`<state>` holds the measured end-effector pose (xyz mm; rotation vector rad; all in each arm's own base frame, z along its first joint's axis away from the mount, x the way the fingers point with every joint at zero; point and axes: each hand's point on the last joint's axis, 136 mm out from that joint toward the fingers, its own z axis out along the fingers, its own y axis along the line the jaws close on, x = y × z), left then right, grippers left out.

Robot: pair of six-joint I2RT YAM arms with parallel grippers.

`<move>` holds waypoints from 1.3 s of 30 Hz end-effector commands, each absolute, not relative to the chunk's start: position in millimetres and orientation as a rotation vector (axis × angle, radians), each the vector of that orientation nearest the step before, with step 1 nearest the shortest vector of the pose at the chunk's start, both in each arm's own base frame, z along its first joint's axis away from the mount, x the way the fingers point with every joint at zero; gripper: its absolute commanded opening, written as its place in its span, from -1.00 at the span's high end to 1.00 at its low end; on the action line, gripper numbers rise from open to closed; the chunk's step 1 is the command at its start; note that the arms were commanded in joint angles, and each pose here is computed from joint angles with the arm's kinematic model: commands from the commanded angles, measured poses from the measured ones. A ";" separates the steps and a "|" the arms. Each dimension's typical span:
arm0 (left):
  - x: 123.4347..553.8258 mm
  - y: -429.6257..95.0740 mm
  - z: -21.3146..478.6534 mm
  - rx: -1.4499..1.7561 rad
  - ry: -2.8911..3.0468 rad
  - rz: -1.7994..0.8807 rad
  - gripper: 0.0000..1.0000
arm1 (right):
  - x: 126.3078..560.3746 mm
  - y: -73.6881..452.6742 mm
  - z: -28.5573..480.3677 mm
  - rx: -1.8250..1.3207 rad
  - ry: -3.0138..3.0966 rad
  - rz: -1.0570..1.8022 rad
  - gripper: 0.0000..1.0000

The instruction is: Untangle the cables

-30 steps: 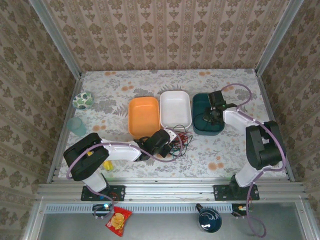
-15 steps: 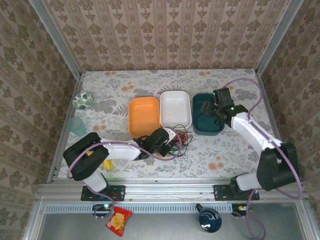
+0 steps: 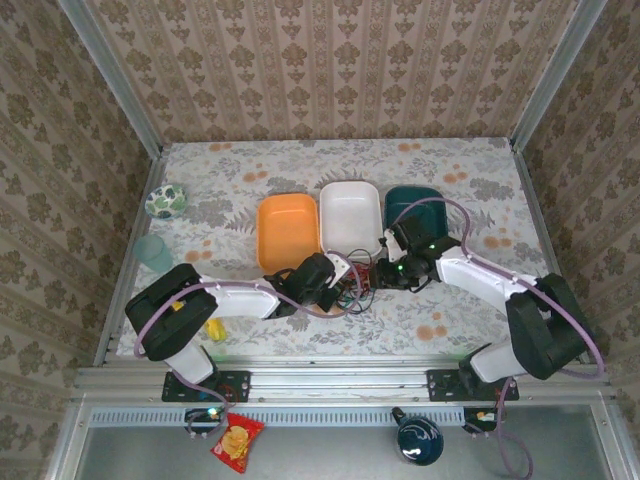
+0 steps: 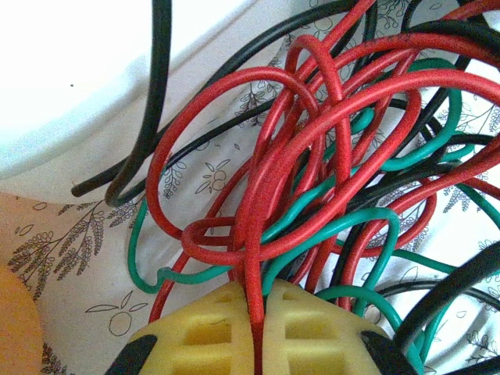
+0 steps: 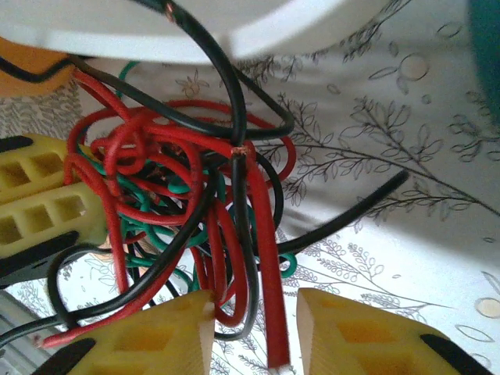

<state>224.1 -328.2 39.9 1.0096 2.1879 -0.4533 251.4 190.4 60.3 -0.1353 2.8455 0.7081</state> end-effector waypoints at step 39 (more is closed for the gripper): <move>205.0 -287.0 11.0 1.010 2.308 -0.353 1.00 | 253.6 215.2 57.7 -0.217 2.753 0.938 0.28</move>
